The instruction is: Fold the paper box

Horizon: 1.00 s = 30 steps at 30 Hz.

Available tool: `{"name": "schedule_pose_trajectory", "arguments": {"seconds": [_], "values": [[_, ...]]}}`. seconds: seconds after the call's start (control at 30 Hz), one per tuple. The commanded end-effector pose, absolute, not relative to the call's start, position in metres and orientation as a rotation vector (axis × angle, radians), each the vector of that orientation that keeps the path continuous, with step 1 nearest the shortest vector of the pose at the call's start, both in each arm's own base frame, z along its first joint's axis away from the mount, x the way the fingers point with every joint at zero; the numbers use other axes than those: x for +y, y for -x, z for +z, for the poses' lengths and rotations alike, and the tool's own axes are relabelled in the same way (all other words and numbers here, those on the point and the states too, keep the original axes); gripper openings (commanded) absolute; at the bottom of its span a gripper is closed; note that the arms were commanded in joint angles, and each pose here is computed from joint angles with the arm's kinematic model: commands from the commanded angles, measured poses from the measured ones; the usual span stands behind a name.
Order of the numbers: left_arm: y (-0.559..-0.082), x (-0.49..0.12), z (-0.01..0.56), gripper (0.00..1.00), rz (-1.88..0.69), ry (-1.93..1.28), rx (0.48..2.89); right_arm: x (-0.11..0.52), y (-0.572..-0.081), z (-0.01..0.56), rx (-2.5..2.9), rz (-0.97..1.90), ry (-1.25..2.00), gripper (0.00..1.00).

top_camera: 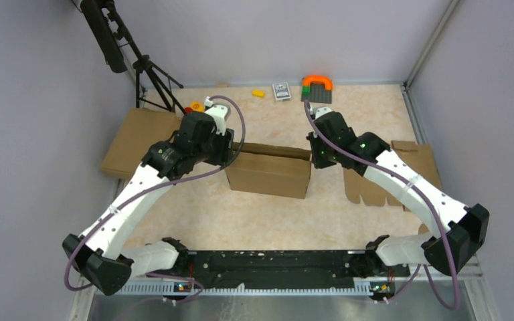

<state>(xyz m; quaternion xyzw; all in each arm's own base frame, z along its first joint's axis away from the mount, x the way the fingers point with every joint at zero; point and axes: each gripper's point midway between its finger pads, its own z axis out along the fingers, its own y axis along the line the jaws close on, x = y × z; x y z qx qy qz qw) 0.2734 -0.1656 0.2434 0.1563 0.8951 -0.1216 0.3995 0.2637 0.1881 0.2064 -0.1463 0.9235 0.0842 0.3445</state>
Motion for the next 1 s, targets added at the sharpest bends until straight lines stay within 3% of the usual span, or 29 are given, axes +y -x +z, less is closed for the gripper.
{"name": "schedule_pose_trajectory", "arguments": {"seconds": [0.0,0.2,0.33,0.47,0.57,0.77,0.9,0.97], "values": [[-0.275,-0.165,0.255,0.53,-0.312,-0.381,2.217,0.197,-0.271,0.23,2.343,0.276,0.358,0.09],[-0.268,-0.17,0.254,0.5,-0.344,-0.384,2.225,0.197,-0.272,0.232,2.359,0.26,0.37,0.09],[-0.276,-0.162,0.245,0.57,-0.274,-0.357,2.218,0.196,-0.272,0.234,2.352,0.261,0.371,0.09],[-0.285,-0.161,0.238,0.47,-0.237,-0.316,2.242,0.198,-0.272,0.233,2.355,0.266,0.376,0.09],[-0.29,-0.159,0.231,0.45,-0.206,-0.304,2.261,0.201,-0.273,0.235,2.361,0.276,0.383,0.09],[-0.293,-0.167,0.218,0.29,-0.226,-0.32,2.289,0.202,-0.269,0.232,2.42,0.26,0.409,0.1],[-0.296,-0.169,0.21,0.01,-0.218,-0.318,2.308,0.203,-0.268,0.229,2.457,0.256,0.397,0.11],[-0.295,-0.169,0.209,0.0,-0.221,-0.319,2.322,0.207,-0.266,0.23,2.466,0.285,0.389,0.12]]}}
